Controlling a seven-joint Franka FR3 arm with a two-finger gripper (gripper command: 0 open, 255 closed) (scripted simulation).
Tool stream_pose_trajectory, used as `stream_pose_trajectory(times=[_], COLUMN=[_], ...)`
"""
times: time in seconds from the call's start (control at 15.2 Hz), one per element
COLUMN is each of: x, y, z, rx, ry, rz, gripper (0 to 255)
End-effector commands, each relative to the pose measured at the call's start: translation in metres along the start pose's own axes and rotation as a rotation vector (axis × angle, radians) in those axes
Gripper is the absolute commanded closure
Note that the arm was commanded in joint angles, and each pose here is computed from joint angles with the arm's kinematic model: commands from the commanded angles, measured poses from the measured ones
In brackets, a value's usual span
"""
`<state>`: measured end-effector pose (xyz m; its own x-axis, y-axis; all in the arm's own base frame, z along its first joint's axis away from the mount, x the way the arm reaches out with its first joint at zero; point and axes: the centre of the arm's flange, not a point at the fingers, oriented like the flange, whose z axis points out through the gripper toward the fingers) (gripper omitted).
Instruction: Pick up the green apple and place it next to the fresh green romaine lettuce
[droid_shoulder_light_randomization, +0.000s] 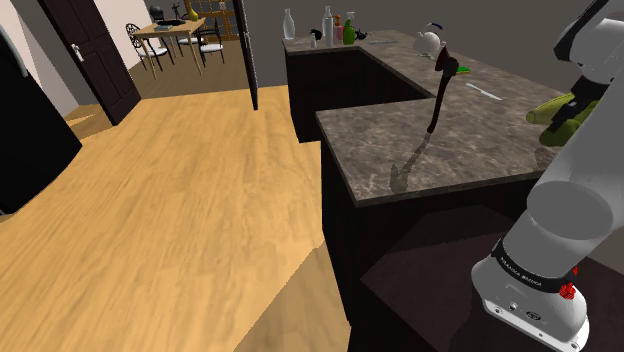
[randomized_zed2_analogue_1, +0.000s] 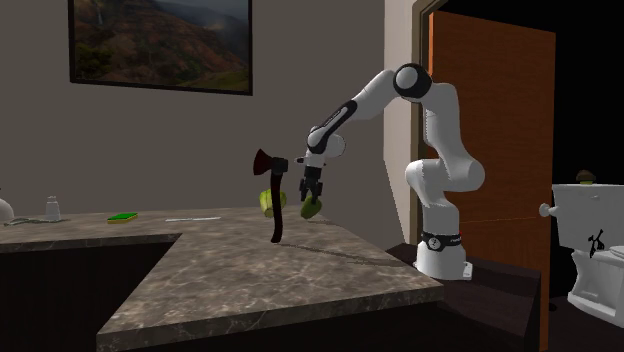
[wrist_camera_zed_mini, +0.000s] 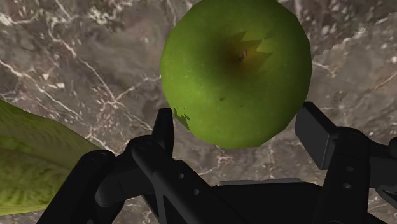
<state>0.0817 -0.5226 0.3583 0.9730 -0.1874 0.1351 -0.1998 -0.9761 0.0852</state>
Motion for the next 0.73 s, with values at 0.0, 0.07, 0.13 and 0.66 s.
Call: stream_pose_trajectory(times=[0.0, 0.07, 0.13, 0.66], x=[0.0001, 0.0001, 0.0001, 0.0001], y=[0.0001, 0.0001, 0.0001, 0.0001], z=[0.0011, 0.0011, 0.0011, 0.0011], rx=[0.0, 0.0, 0.0, 0.0], ry=[0.0, 0.0, 0.0, 0.0], rz=[0.0, 0.0, 0.0, 0.0], gripper=[255, 255, 255, 0])
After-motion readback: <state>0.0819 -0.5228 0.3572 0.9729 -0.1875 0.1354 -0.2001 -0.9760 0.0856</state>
